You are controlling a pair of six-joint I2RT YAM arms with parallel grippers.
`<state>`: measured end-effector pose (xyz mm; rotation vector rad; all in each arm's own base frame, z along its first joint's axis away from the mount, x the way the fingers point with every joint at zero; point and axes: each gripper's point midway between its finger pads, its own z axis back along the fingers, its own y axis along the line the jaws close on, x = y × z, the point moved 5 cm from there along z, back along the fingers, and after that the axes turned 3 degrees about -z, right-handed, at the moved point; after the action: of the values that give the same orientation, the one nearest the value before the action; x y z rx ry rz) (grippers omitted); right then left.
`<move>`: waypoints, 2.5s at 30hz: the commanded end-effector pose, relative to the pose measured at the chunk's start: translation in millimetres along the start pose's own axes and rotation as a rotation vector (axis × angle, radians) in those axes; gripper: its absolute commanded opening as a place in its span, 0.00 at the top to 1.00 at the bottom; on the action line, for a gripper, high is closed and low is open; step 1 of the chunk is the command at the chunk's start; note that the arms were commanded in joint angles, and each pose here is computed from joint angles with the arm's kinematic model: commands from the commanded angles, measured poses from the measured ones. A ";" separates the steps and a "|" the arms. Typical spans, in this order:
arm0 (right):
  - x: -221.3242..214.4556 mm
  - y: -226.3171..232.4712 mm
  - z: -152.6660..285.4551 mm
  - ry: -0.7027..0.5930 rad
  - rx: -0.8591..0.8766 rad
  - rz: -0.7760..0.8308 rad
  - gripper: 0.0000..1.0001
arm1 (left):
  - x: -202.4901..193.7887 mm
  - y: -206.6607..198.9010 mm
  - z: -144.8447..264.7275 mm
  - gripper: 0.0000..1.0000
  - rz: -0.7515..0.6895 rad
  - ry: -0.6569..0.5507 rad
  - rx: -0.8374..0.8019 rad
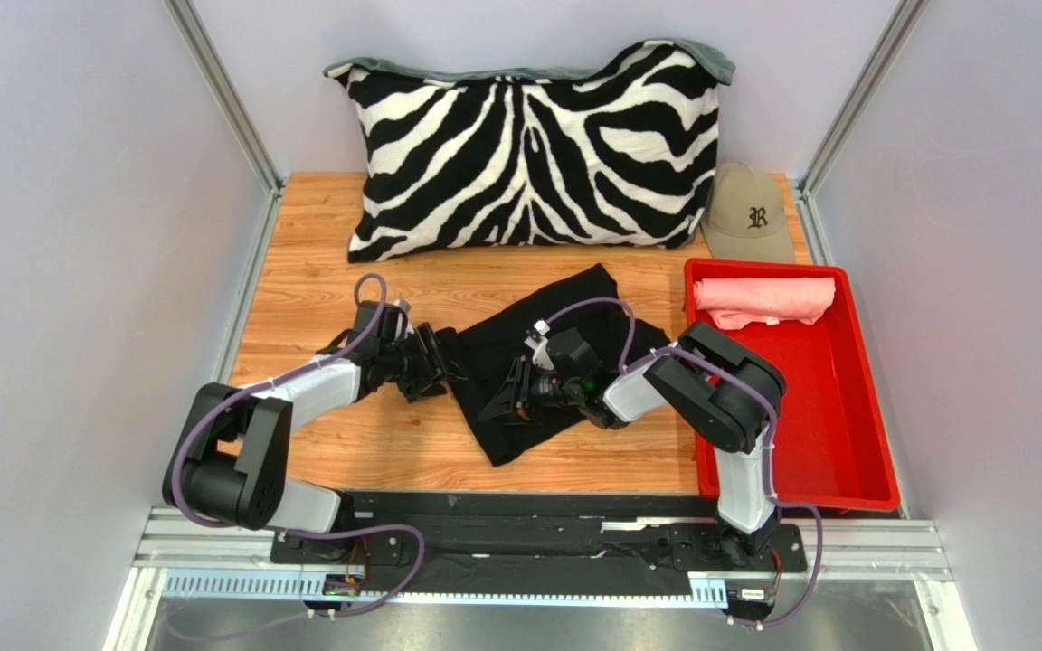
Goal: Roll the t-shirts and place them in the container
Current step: Roll the T-shirt to the center of the board.
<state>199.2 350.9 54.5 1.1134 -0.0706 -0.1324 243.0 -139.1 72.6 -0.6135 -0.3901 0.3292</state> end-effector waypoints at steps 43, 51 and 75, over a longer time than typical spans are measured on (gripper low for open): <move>-96.9 87.1 -7.9 -0.324 -0.738 1.256 0.43 | -22.4 12.7 41.8 0.75 -0.092 0.116 0.505; -103.3 60.8 -32.5 -0.312 -0.913 1.398 0.41 | -20.5 11.2 40.3 0.75 -0.101 0.133 0.512; -87.5 61.7 -30.0 -0.163 -0.645 1.082 0.63 | 16.3 -14.9 60.6 0.49 -0.089 0.057 0.262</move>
<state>116.0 403.5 64.8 -0.0325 -0.8156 0.8062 212.7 -113.8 96.1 -0.2135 -0.1849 0.2943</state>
